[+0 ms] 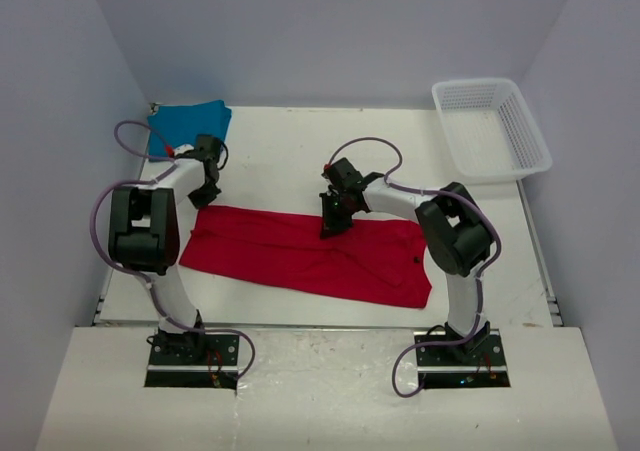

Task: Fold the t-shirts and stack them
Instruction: Fold the other side of the tshirt into a rectangle

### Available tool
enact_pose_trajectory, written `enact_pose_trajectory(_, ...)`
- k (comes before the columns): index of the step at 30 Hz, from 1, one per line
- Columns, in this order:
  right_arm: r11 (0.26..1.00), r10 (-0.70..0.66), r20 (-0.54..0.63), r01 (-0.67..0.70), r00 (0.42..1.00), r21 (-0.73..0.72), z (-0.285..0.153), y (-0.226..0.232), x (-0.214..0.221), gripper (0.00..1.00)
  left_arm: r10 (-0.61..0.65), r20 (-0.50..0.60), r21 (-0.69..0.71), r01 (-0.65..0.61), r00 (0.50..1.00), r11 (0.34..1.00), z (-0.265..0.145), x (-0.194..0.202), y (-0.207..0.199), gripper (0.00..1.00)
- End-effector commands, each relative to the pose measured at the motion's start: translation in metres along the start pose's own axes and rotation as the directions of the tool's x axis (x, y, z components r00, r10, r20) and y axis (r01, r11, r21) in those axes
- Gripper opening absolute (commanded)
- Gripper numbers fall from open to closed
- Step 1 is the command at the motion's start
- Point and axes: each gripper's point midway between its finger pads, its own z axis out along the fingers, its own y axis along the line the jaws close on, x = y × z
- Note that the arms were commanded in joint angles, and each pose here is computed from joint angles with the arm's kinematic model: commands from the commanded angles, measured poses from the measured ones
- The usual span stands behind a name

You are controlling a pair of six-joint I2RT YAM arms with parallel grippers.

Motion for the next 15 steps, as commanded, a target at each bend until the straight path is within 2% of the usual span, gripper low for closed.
enact_pose_trajectory(1, 0.993, 0.027, -0.091, -0.016, 0.996, 0.121, 0.028, -0.038, 0.033, 0.00, -0.041, 0.082, 0.059, 0.036, 0.996, 0.998, -0.008, -0.040, -0.019, 0.00)
enact_pose_trajectory(6, 0.993, 0.026, -0.090, -0.016, 0.996, 0.114, 0.028, -0.036, 0.032, 0.00, -0.018, 0.056, 0.060, 0.015, 0.998, 0.998, 0.009, -0.049, -0.035, 0.00)
enact_pose_trajectory(9, 0.994, 0.010, -0.078, -0.001, 0.997, 0.113, 0.024, -0.033, 0.029, 0.00, -0.048, 0.081, 0.113, 0.039, 0.996, 0.993, -0.007, -0.054, -0.040, 0.00)
enact_pose_trajectory(12, 0.992, -0.003, -0.063, 0.010, 0.998, 0.124, 0.020, -0.032, 0.027, 0.00, -0.128, 0.174, 0.176, 0.097, 0.976, 0.980, -0.044, -0.069, -0.032, 0.00)
enact_pose_trajectory(14, 0.991, -0.018, -0.035, 0.022, 0.999, 0.130, 0.013, -0.029, 0.021, 0.00, -0.151, 0.199, 0.266, 0.095, 0.968, 0.959, -0.065, -0.068, -0.029, 0.00)
enact_pose_trajectory(15, 0.992, -0.021, -0.028, 0.025, 0.999, 0.127, 0.010, -0.026, 0.019, 0.00, -0.131, 0.171, 0.299, 0.075, 0.977, 0.951, -0.065, -0.053, -0.028, 0.01)
